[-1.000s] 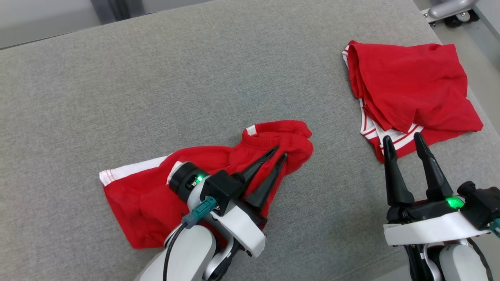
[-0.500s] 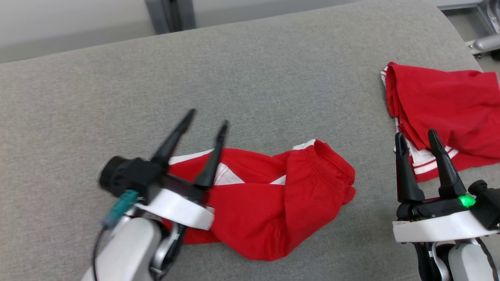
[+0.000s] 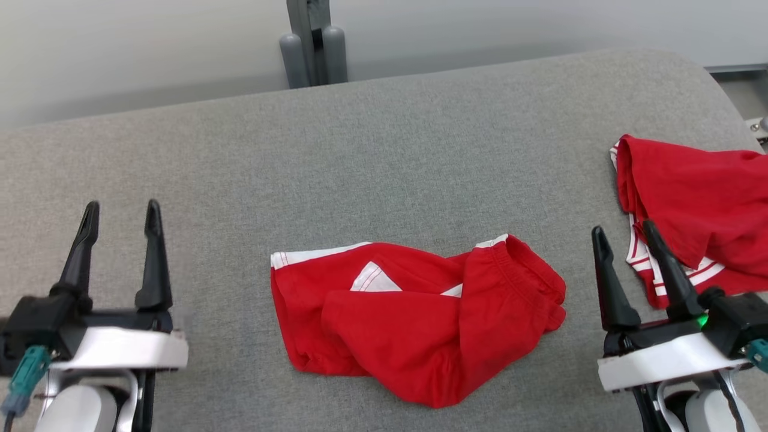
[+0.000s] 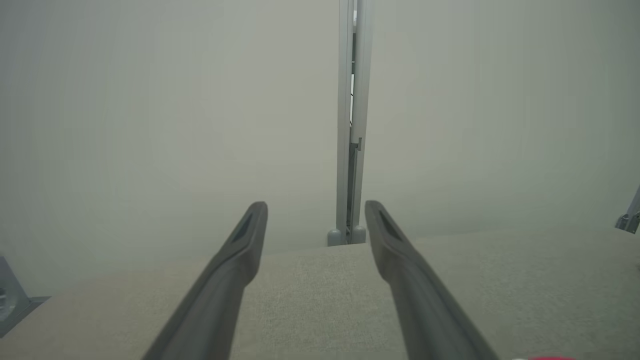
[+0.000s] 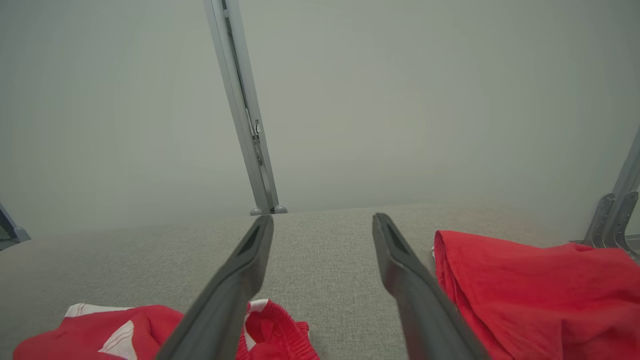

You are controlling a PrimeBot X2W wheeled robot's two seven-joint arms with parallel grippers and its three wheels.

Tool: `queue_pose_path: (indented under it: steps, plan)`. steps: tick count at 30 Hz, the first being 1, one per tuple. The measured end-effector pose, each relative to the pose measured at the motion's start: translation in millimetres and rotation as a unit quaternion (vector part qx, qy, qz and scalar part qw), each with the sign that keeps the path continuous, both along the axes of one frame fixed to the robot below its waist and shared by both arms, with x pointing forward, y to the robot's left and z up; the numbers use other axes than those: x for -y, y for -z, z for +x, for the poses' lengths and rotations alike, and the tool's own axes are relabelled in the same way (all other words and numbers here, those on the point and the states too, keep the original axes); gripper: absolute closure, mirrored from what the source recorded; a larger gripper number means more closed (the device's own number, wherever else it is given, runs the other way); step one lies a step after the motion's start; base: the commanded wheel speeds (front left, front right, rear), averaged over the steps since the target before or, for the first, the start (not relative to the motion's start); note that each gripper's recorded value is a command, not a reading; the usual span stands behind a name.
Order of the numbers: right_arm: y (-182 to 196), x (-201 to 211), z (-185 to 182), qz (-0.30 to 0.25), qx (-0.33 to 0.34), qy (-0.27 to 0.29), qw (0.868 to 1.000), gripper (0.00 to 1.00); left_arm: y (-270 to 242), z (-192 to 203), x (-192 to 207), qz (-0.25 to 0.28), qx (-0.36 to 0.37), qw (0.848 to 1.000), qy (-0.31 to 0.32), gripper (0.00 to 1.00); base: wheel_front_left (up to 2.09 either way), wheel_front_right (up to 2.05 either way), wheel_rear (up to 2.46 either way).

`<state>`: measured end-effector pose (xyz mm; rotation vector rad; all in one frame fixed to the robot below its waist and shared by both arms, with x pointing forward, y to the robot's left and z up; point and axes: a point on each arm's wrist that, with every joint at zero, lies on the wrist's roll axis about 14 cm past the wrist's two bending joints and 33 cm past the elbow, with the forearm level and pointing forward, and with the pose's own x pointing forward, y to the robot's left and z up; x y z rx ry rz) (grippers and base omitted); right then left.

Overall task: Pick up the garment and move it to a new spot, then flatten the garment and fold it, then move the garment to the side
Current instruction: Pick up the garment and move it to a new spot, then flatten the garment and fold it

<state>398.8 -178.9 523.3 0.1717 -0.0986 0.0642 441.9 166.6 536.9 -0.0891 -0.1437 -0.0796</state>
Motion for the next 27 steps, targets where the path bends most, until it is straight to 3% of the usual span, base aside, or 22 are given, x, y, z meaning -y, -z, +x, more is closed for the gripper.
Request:
queue_pose_path:
  steps: [14,27]
  plan:
    - [13,3,-36,-0.015,-0.05,0.003,0.999,0.0,0,-69,-19,0.024,-0.024,0.999,-0.029,0.0,0.0,0.0,0.0]
    - [9,0,-42,-0.015,-0.056,-0.004,0.998,0.0,-1,-84,-24,0.025,-0.036,0.998,-0.035,0.0,0.0,0.0,0.0]
